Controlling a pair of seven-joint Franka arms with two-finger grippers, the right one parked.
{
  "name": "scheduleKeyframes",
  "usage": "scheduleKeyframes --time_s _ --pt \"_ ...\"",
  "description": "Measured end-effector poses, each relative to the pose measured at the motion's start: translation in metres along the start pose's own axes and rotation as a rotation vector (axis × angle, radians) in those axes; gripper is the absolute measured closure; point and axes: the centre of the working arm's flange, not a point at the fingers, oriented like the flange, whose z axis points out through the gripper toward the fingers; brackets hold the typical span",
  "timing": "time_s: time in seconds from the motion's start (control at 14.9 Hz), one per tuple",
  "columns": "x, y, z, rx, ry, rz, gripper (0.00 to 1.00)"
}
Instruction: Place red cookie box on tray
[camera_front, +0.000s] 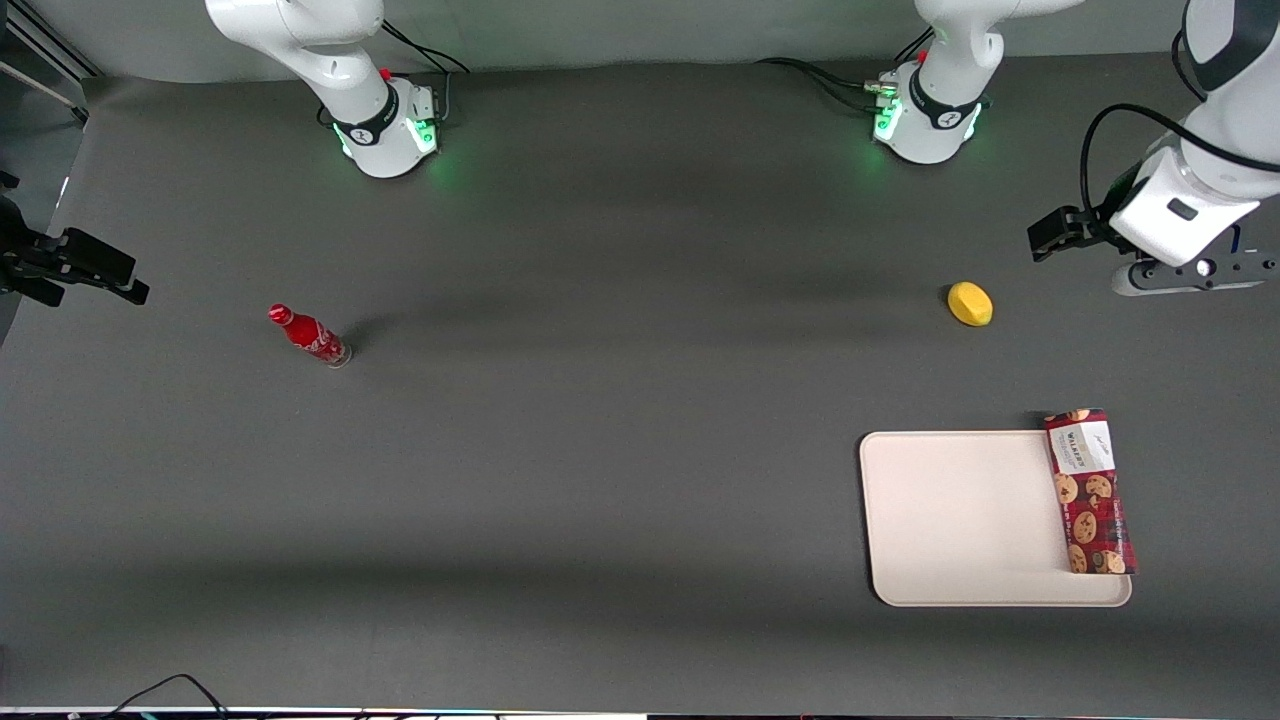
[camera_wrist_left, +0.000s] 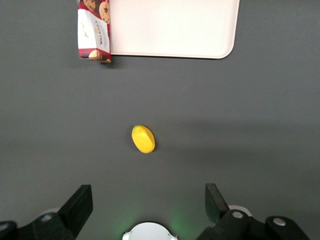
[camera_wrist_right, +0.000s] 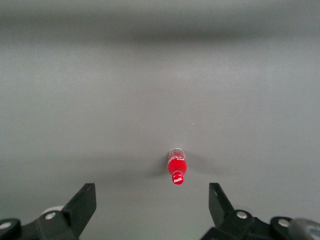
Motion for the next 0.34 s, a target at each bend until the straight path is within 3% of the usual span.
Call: scheduleKeyframes --time_s 0.34 --pt "0.0041 0.0034 -0.0039 -0.055 0.001 0.005 0.00"
